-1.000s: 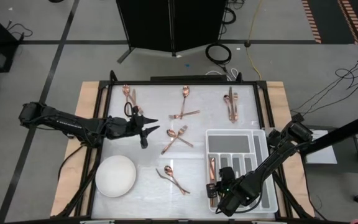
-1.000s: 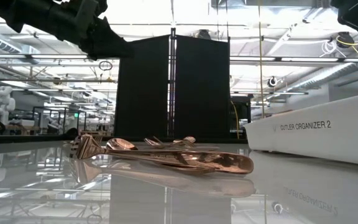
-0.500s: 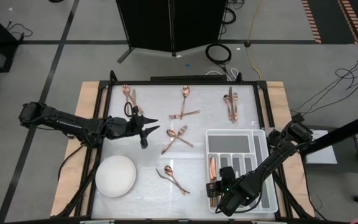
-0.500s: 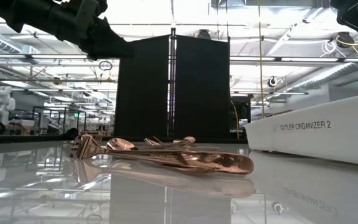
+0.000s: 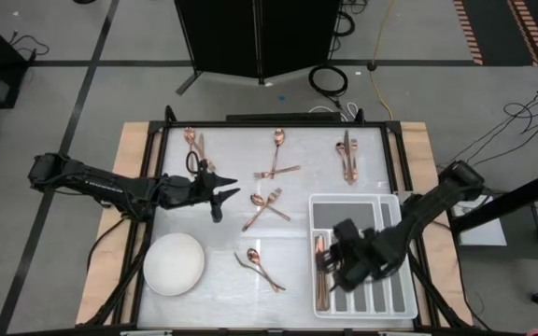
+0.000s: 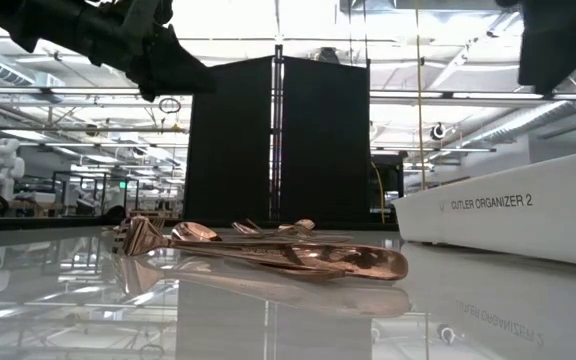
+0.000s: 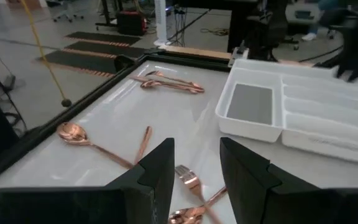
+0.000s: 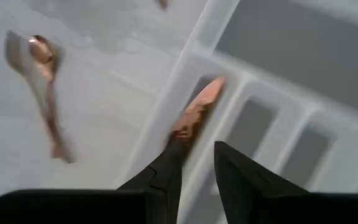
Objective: Sort silverware
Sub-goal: Put the right brown knife in the white silverware organizer
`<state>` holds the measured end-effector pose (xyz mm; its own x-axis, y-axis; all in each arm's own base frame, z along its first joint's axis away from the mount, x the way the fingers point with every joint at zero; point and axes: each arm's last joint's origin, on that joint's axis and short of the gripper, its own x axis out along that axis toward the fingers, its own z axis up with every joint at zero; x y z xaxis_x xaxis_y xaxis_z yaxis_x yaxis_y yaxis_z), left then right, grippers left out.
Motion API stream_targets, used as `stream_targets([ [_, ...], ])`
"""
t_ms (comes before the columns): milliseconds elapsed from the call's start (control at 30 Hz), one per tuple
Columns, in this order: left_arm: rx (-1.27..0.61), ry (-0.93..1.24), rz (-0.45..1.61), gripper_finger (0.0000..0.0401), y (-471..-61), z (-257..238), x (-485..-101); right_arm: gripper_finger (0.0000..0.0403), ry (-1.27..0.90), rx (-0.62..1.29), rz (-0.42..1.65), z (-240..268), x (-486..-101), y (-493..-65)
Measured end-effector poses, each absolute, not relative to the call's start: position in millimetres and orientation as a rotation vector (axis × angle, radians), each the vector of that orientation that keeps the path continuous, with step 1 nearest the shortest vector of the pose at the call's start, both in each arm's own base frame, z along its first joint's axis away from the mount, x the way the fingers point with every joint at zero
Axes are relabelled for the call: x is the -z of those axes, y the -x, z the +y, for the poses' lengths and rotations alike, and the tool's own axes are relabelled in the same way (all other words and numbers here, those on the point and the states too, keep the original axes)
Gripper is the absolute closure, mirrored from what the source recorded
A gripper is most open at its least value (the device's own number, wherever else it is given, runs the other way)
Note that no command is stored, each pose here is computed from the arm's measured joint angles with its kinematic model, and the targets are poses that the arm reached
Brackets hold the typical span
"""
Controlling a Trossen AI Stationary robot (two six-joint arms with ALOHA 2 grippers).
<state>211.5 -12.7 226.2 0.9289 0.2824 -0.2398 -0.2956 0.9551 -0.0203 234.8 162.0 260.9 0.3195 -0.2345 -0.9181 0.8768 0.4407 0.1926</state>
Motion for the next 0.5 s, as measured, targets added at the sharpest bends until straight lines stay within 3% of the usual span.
stream_targets([
  [267, -0.369, 0.229, 0.375, 0.0271, -210, -12, -229, 0.033, -0.555, 0.81, 1.065, 88, -283, -224],
  [500, -0.553, 0.264, 0.478, 0.0271, -203, -1, -218, 0.0335, -0.572, 0.819, 1.087, 13, -266, -198],
])
